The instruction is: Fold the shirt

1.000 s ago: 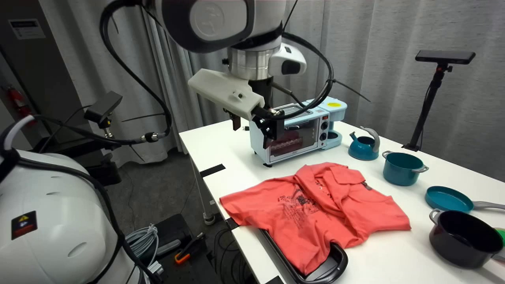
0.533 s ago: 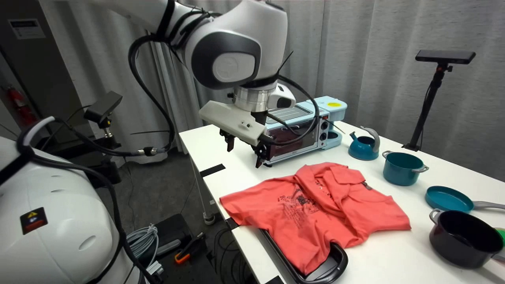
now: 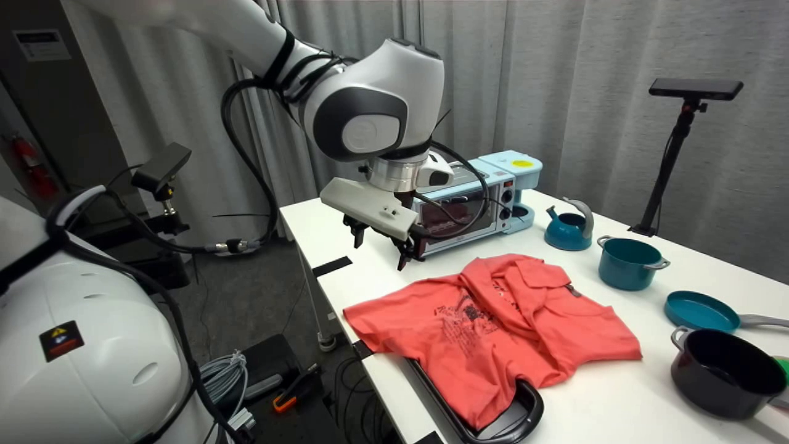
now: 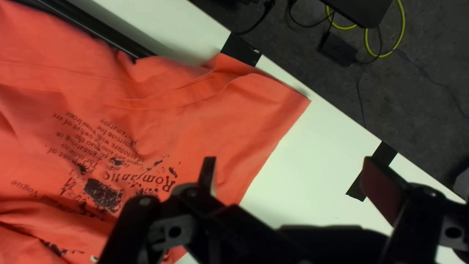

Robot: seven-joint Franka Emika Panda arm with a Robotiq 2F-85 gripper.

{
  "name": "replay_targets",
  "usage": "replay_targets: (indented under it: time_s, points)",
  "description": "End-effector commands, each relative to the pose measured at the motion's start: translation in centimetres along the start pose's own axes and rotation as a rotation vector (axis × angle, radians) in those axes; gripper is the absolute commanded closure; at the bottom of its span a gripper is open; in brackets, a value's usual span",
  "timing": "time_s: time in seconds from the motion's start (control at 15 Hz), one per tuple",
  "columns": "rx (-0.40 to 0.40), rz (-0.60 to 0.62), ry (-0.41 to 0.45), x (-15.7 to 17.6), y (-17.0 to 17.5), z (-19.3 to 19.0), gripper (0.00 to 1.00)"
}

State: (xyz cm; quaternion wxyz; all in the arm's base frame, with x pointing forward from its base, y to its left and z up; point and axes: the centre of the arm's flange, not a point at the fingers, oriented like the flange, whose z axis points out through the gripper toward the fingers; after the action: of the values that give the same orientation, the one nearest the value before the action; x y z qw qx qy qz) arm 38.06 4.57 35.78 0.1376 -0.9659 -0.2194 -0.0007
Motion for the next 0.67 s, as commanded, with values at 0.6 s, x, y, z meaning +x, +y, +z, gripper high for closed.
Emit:
replay_targets:
  time_s: [0.6]
  points:
    - [-0.004, -0.092, -0.059, 1.2, 0.0, 7.0, 0.00]
